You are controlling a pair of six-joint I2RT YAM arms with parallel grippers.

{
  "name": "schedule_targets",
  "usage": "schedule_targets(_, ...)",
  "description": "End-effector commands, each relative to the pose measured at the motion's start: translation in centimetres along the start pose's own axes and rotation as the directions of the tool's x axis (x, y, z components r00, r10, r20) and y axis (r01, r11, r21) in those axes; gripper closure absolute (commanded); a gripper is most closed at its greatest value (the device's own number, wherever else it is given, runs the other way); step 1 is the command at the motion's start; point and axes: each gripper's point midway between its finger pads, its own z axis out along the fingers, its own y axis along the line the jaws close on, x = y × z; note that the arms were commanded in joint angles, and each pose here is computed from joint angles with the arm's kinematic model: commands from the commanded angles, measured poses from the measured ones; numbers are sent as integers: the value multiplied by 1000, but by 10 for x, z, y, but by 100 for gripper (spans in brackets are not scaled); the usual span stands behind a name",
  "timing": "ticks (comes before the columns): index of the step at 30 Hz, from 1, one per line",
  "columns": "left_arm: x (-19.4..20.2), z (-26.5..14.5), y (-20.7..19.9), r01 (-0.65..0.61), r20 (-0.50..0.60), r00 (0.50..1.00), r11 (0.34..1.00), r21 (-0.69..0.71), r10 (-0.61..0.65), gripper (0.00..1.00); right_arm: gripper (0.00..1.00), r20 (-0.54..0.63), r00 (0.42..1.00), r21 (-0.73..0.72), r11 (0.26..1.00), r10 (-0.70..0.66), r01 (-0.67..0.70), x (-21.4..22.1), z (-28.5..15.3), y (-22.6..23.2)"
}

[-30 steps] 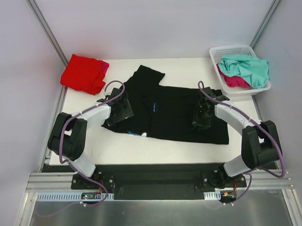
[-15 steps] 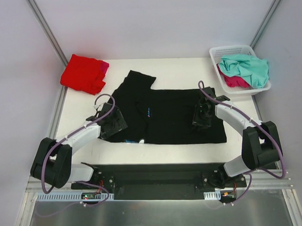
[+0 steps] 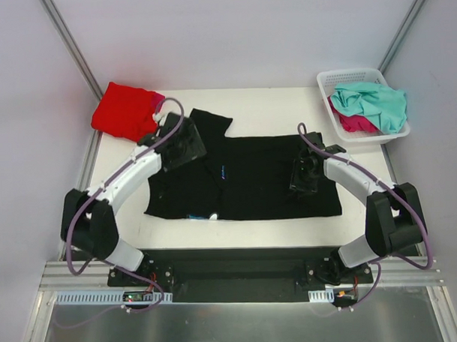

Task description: Fold and stack the t-shirts

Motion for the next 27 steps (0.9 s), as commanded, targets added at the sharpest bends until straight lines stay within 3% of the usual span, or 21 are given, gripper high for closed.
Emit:
schedule_targets(1, -50, 9, -54, -87, 49, 995, 993, 74, 83, 1, 64, 2, 1000, -16, 1000, -14, 14, -3, -3, 6)
schedule_targets(4, -53, 40, -75, -96, 13, 995, 991, 95, 95, 1, 64, -1, 1000, -12, 999, -30, 29, -1, -3, 4)
schedule_targets(11, -32, 90, -74, -55, -55, 997, 995, 81, 60, 1, 64, -18, 998, -16, 998, -54, 53, 6, -2, 1)
schedule_targets(27, -49, 107, -71, -10, -27, 1000, 998, 68, 12, 5, 66, -53, 996, -54, 996, -69, 66, 18, 7, 3)
